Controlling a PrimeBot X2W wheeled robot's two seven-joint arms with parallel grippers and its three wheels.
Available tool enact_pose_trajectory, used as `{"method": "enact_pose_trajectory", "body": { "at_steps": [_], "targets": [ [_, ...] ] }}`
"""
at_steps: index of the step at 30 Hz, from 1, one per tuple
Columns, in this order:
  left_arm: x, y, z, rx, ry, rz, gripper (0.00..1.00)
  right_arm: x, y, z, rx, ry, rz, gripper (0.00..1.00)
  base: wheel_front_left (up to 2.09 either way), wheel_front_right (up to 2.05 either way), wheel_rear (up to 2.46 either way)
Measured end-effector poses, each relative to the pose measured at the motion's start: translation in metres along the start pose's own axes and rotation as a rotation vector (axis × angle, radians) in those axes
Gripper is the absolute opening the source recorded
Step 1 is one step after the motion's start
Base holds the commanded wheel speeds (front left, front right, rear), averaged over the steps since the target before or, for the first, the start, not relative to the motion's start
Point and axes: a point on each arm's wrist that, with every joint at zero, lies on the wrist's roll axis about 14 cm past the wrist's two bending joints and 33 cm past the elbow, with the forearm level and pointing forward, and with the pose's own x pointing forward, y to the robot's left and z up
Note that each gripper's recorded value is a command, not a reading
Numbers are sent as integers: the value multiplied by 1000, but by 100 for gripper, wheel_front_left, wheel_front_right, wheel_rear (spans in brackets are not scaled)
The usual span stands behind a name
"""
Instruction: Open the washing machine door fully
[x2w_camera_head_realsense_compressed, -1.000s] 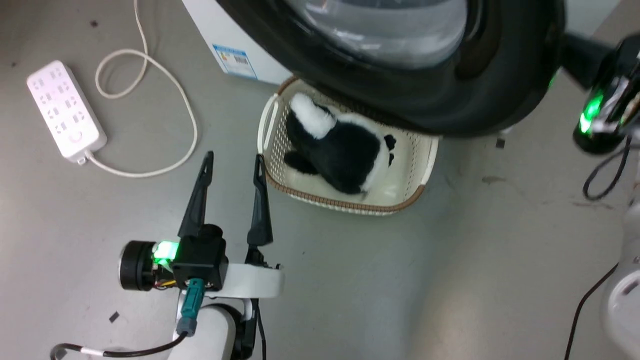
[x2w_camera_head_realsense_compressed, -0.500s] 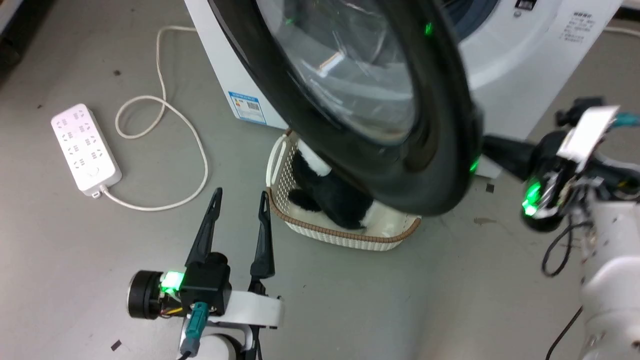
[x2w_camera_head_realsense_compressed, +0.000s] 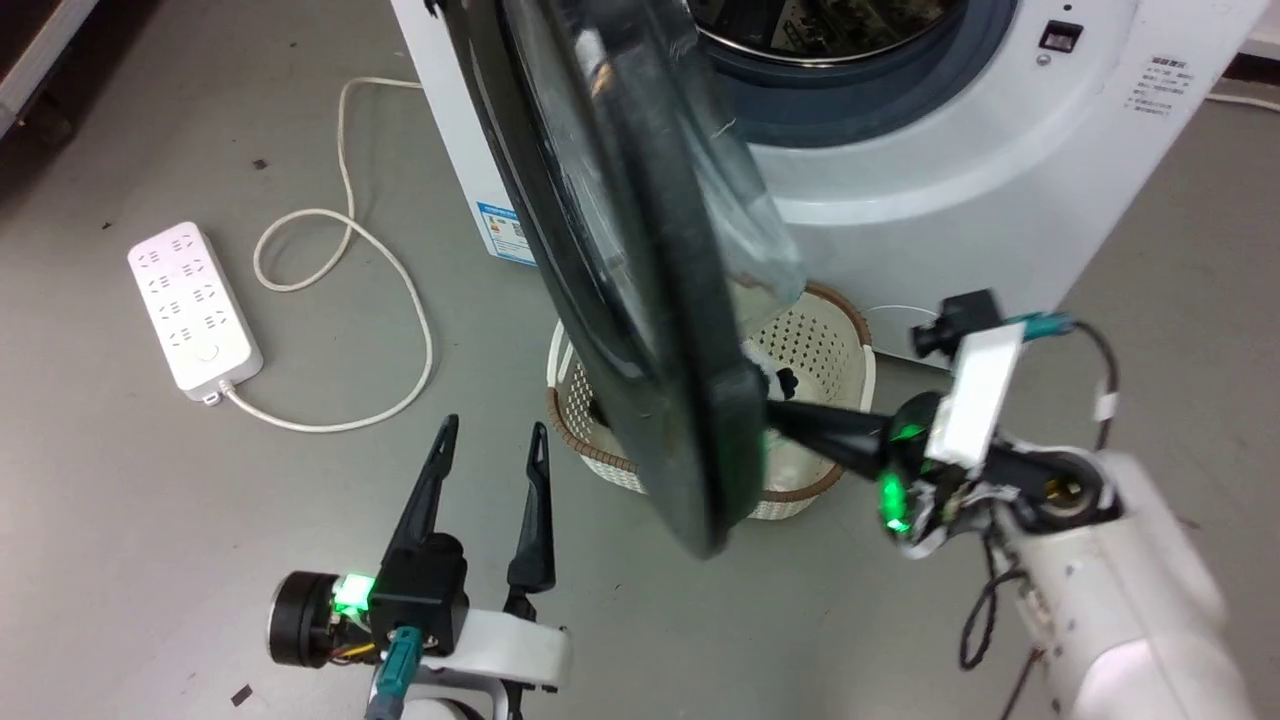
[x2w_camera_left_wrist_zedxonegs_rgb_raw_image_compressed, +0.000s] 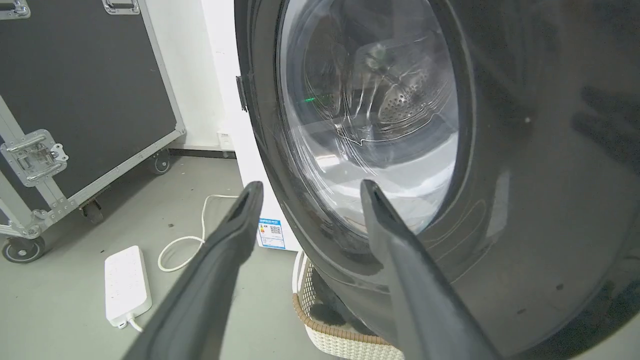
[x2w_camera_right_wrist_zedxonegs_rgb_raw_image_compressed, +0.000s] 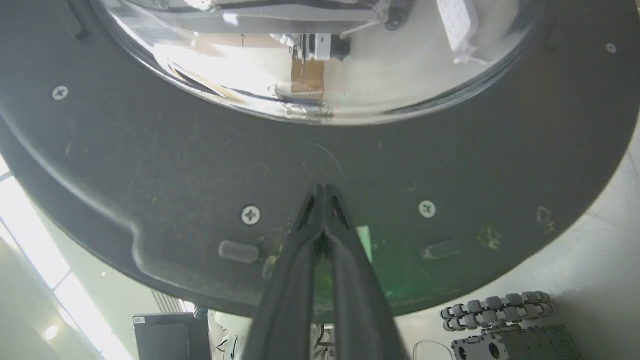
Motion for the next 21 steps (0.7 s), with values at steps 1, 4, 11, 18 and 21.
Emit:
{"method": "enact_pose_trajectory", "body": {
  "at_steps": [1,4,11,18,21],
  "targets": [
    [-1,0,-1,-3,4,-1,100,4,1,-4,0,6,5,0,0,0,0],
    [-1,0,-3,-10,10,1,100,10,2,-11,0,4,16,0,0,0,0],
    [-1,2,0,-55,4,1,100,-17,5,21,-61,-209,-13,100,0,0,0],
    [7,11,16,-101,-48,-3,100,-114,46,85,-528,-706,-146,100,0,0,0],
    [9,11,21,-113,-67,-18,100,-158,60,88,-802,-888,-247,100,0,0,0]
  ]
}}
